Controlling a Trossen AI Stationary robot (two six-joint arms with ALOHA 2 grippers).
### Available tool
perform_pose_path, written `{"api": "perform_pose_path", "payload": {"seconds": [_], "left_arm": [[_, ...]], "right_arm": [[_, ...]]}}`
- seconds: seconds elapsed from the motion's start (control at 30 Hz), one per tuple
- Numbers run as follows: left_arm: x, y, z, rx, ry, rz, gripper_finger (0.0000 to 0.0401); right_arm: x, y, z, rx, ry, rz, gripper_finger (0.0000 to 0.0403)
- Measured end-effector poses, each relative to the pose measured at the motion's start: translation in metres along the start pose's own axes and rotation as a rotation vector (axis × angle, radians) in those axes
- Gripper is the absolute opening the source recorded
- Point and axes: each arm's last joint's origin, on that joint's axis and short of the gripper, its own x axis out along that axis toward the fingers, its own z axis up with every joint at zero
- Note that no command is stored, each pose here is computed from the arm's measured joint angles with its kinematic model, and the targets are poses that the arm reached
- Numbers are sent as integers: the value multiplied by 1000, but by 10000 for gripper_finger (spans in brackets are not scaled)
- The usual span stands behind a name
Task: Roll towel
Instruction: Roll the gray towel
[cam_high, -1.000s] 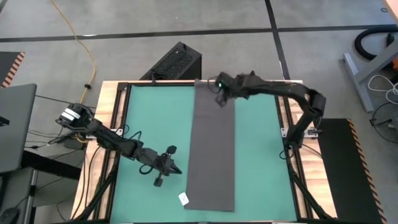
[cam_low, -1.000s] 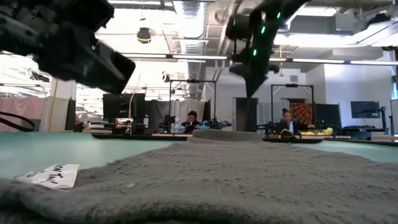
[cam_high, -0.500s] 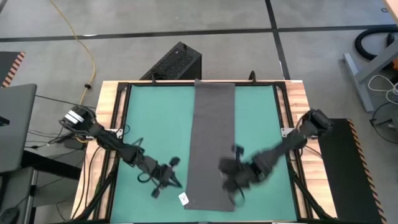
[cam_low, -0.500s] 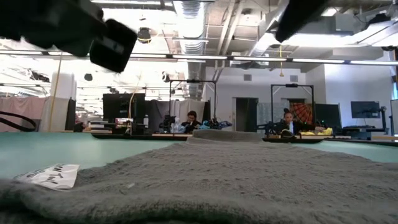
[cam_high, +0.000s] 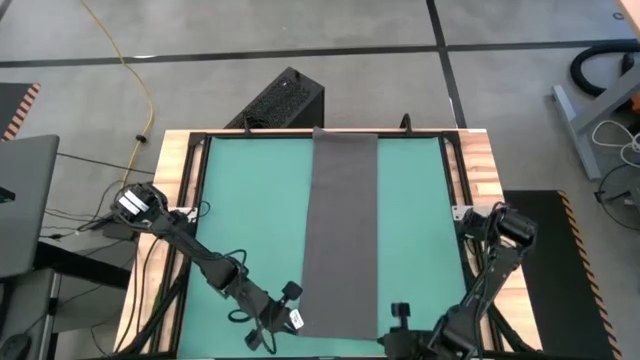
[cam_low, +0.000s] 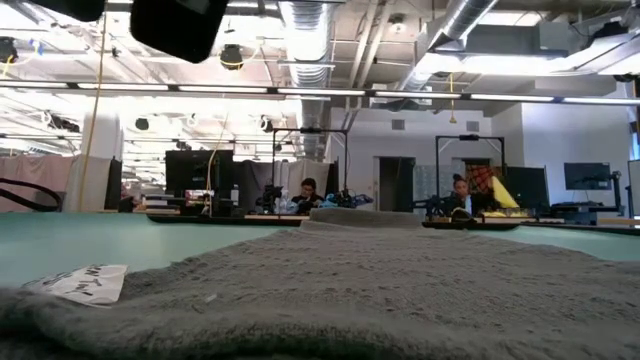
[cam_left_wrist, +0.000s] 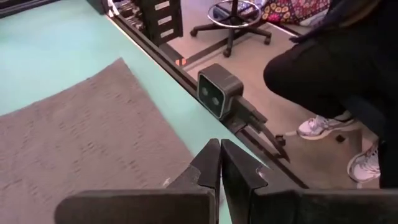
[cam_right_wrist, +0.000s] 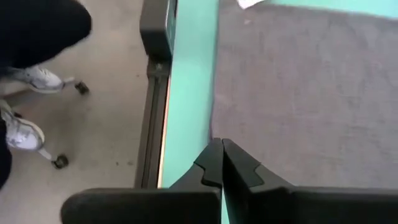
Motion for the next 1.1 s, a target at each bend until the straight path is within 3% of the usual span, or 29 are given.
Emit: {"api": "perform_pose_path", "payload": {"seconds": [0.17, 0.33, 0.6, 0.77, 1.1], "left_arm": [[0, -13, 1, 35, 1, -33, 30], [-1, -23, -3, 68, 33, -68, 97], [2, -23, -15, 155, 131, -43, 186], [20, -23, -33, 202, 151, -10, 200], [32, -14, -43, 242, 145, 75, 201]], "right_arm": [[4, 5, -5, 41, 19, 15, 53], [5, 7, 1, 62, 18, 51, 98], [7, 6, 3, -94, 9, 54, 197], [12, 2, 4, -124, 10, 43, 226], [21, -4, -11, -148, 29, 26, 220]]}}
